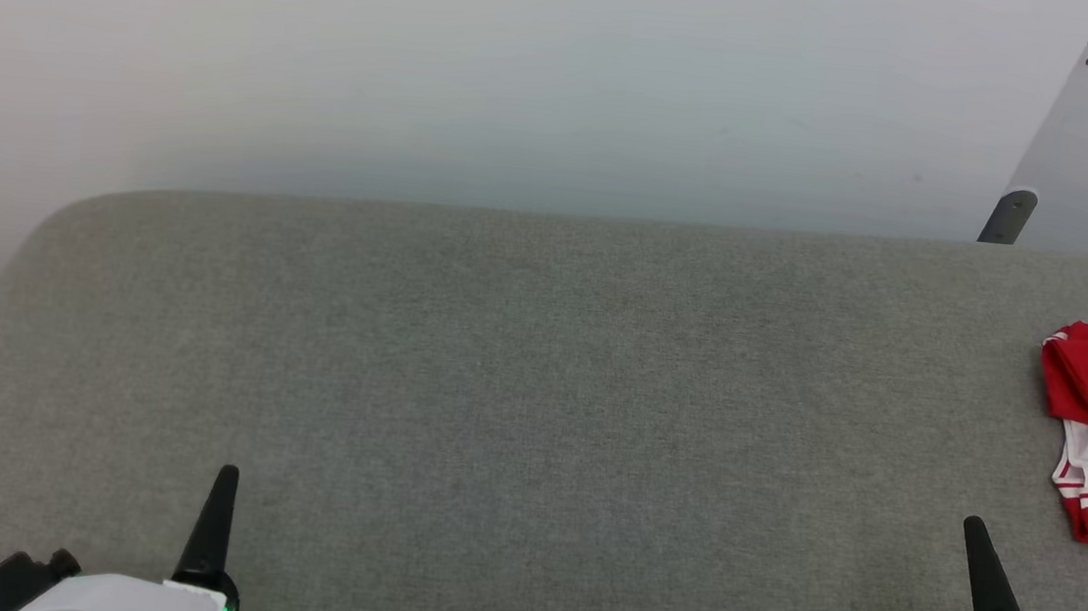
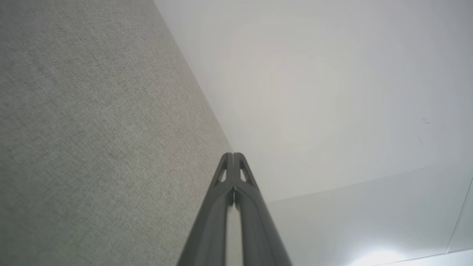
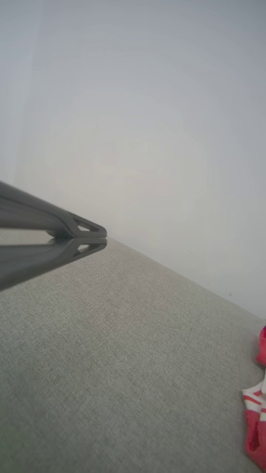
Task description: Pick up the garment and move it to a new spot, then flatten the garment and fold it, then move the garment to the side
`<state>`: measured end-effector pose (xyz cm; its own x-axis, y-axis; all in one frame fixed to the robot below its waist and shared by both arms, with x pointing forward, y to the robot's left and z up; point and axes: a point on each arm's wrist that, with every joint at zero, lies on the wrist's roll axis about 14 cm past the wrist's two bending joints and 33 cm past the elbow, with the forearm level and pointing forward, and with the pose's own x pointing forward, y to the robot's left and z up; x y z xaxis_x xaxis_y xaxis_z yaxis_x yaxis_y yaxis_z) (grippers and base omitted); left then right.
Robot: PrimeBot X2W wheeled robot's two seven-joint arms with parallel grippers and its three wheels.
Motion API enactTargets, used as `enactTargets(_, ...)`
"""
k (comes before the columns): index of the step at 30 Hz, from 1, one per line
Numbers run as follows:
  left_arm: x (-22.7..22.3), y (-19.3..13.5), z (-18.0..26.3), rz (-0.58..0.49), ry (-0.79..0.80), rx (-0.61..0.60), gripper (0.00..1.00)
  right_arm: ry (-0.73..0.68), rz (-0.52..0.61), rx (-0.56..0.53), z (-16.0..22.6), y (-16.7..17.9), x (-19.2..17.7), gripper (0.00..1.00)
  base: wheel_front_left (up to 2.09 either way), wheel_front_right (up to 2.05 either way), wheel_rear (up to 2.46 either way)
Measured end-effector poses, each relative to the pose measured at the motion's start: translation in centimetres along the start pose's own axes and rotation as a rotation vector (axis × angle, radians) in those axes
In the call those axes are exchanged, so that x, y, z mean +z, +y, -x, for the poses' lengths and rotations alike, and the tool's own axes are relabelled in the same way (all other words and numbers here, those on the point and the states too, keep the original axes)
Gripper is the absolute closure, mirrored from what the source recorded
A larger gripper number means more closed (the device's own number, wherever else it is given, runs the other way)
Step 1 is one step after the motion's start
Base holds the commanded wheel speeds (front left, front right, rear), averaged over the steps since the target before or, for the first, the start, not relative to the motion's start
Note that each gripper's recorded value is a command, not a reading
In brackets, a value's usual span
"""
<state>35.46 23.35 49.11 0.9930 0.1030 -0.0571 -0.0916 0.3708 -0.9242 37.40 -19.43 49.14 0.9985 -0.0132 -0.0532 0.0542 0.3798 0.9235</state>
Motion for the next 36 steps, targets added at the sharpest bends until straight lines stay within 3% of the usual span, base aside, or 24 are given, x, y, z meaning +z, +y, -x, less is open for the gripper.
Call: enactTargets(36, -2.1, -2.0, -2.2, 0.291, 0.070, -0.047, 1.00, 0.004, -0.295, 0.034, -1.1, 0.9, 0.7, 1.00, 0.00, 0.00, 0.00)
